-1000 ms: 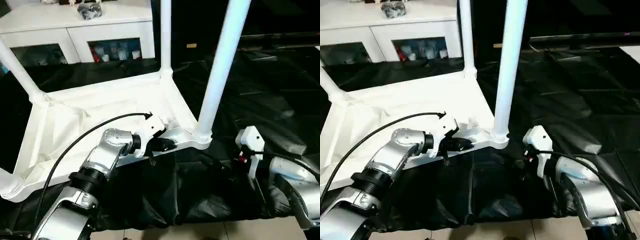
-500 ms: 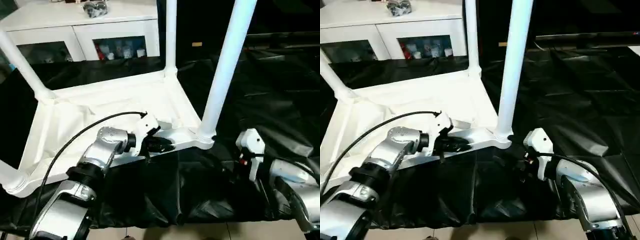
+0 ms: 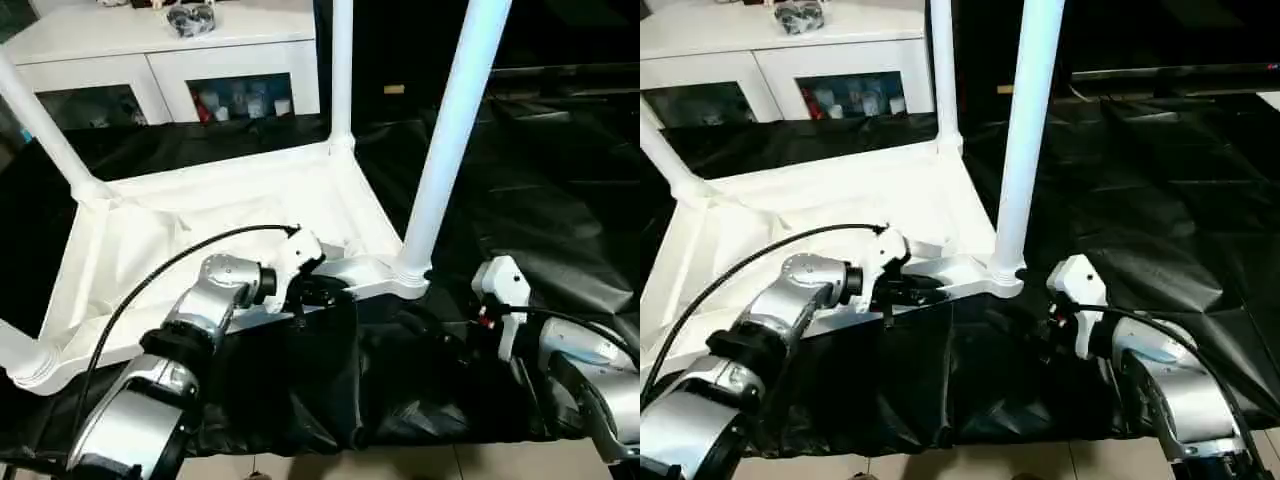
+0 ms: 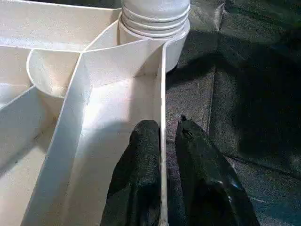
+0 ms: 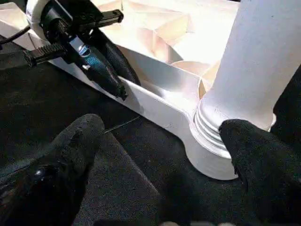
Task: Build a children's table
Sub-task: Rotate leg to tighten
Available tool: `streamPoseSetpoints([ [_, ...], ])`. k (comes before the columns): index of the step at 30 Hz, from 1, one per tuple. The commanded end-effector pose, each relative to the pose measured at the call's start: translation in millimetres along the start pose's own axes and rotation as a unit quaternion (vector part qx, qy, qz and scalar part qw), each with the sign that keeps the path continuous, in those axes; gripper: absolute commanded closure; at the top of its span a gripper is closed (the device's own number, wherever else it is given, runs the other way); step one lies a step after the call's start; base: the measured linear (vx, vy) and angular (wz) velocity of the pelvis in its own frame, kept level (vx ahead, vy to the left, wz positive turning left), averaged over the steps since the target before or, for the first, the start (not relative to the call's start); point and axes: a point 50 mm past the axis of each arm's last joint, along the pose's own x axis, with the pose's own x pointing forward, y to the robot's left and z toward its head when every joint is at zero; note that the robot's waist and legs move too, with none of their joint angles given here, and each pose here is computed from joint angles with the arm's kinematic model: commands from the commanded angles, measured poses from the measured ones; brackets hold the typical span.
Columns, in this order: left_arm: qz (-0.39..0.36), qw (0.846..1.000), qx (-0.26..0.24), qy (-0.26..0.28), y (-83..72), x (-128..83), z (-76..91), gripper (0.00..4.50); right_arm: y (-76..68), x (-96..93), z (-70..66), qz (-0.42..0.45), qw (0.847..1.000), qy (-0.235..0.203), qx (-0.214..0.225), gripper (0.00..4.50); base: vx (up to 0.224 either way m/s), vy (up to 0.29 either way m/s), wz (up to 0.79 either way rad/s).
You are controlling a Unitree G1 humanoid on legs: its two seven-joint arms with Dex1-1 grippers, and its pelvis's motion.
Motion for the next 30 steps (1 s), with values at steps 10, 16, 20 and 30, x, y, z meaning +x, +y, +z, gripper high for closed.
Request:
streamPoseSetpoints([
  [10, 0.0, 1.0, 0.009, 0.02, 1.6, 2.0, -3.6, 4.44, -4.0, 4.8, 10.1, 0.0, 1.0, -0.014, -0.015, 0.0, 0.0, 0.0, 0.0],
  [16, -0.009, 0.999, 0.032, 0.036, -2.3, 1.4, -9.6, 4.44, -9.3, 1.5, 8.9, -0.012, 1.0, -0.005, -0.019, 0.0, 0.0, 0.0, 0.0],
  [20, -0.025, 0.997, 0.055, 0.049, -8.4, -1.1, -16.2, 4.44, -15.0, -0.8, 8.1, -0.028, 0.999, 0.002, -0.024, 0.0, 0.0, 0.0, 0.0],
  [30, -0.035, 0.996, 0.058, 0.051, -15.6, -9.3, -21.9, 4.44, -19.6, 6.3, 6.0, -0.017, 0.999, 0.013, -0.033, 0.0, 0.0, 0.0, 0.0],
])
